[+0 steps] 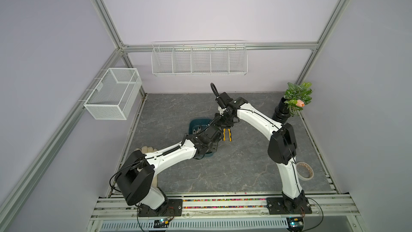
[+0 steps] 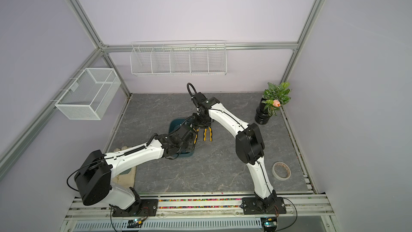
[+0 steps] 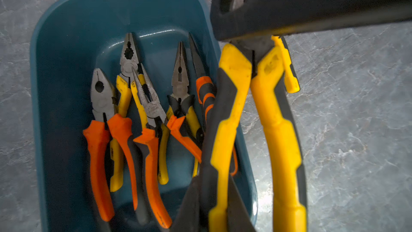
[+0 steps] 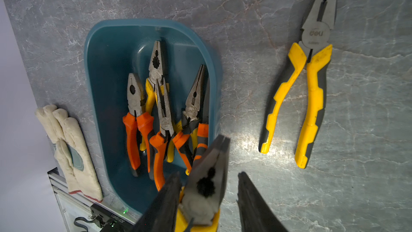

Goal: Take the pliers out of the storage box
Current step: Pick up the pliers from the storage box.

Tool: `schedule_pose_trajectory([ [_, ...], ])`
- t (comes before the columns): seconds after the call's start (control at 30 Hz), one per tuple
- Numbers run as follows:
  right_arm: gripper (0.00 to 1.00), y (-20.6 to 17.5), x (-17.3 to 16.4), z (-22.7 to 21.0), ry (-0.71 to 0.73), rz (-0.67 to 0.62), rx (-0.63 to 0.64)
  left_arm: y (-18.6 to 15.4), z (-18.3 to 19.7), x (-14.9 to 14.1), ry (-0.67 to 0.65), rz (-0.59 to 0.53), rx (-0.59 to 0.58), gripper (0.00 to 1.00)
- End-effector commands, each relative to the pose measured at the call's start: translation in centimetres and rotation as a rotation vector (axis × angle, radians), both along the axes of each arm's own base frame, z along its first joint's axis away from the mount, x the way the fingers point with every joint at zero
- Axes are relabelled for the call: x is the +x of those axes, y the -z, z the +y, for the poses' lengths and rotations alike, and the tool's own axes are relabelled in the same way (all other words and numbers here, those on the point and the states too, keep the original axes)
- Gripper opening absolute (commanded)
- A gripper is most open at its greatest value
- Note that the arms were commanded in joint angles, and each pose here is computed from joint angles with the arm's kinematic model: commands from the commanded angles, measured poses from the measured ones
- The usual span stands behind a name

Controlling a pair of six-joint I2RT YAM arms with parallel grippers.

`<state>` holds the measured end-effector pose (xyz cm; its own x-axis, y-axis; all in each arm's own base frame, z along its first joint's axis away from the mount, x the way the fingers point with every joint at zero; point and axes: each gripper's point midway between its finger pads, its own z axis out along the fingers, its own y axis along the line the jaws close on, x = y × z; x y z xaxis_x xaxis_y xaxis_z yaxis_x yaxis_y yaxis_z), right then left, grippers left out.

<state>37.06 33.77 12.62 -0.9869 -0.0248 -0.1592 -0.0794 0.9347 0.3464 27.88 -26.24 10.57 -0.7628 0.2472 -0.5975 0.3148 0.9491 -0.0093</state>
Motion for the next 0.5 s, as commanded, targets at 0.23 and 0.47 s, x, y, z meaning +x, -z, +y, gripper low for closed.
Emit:
schedule_pose_trajectory([
  [0.23, 0.42, 1.9, -1.0, 0.5, 0.02, 0.069, -0.001, -3.4, -1.9, 1.7, -0.001, -0.128, -0.032, 0.0],
  [0.47, 0.42, 2.5, -1.0, 1.1, 0.021, 0.086, 0.019, -3.6, -2.3, 1.8, -0.001, -0.129, -0.047, 0.0],
])
